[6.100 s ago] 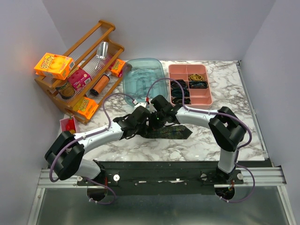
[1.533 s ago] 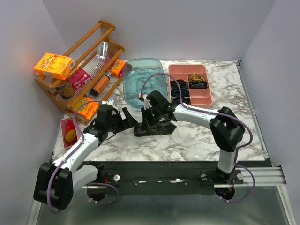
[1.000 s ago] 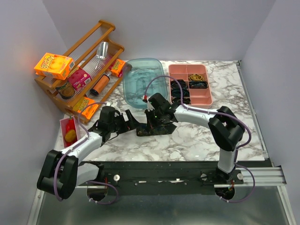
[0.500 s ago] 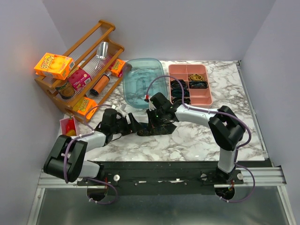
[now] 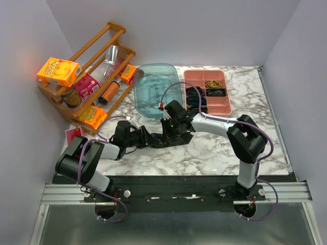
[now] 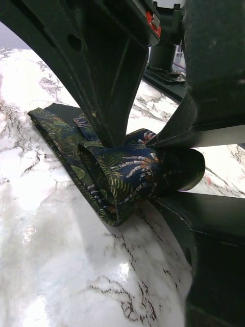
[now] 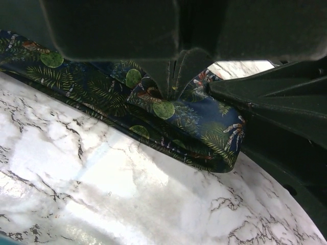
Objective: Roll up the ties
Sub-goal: Roll the tie at the center of the board.
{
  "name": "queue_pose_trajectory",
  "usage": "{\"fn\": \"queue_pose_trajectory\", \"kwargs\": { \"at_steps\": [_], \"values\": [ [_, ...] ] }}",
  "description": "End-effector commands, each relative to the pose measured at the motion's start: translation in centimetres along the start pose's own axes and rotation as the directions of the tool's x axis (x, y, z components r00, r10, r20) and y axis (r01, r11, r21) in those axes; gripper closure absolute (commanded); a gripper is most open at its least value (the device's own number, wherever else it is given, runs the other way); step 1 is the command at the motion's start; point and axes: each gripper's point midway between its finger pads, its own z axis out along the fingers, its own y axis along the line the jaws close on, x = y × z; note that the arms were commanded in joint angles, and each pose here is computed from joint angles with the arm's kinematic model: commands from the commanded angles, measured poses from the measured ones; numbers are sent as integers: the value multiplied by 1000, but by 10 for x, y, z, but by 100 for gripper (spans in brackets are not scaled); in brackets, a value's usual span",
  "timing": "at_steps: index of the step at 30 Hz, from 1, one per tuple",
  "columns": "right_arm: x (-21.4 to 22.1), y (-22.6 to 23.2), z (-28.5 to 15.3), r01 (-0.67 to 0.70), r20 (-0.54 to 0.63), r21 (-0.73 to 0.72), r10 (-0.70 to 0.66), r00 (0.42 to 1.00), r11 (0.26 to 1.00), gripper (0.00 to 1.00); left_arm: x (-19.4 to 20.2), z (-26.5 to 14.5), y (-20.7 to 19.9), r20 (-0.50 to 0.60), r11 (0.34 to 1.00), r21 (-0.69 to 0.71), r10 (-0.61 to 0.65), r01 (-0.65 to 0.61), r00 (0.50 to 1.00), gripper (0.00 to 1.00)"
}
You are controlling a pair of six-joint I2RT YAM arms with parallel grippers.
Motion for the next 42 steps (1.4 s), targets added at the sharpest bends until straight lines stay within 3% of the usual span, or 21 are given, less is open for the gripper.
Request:
{"fn": "queue_pose_trajectory", "kwargs": {
  "at_steps": [1,11,20,31,42],
  "values": [
    [25,-10,10,-12,-71,26,14,997,1000,99,-6,0,-15,33,998,58,34,-36,999,68],
    [22,-6,3,1,-54,11,0,999,1000,99,-16,-4,-13,19,995,-28,101,-100,995,82],
    [20,-5,0,1,-47,8,-1,999,1000,99,-20,-18,3,-79,954,-243,161,-176,984,85],
    [23,-4,2,1,-60,2,-1,998,1000,99,-33,-32,10,-171,807,-512,240,-295,955,87],
    [23,-2,11,-17,-73,-19,15,997,1000,99,-32,-22,-8,-276,677,-609,308,-414,910,89]
  ]
}}
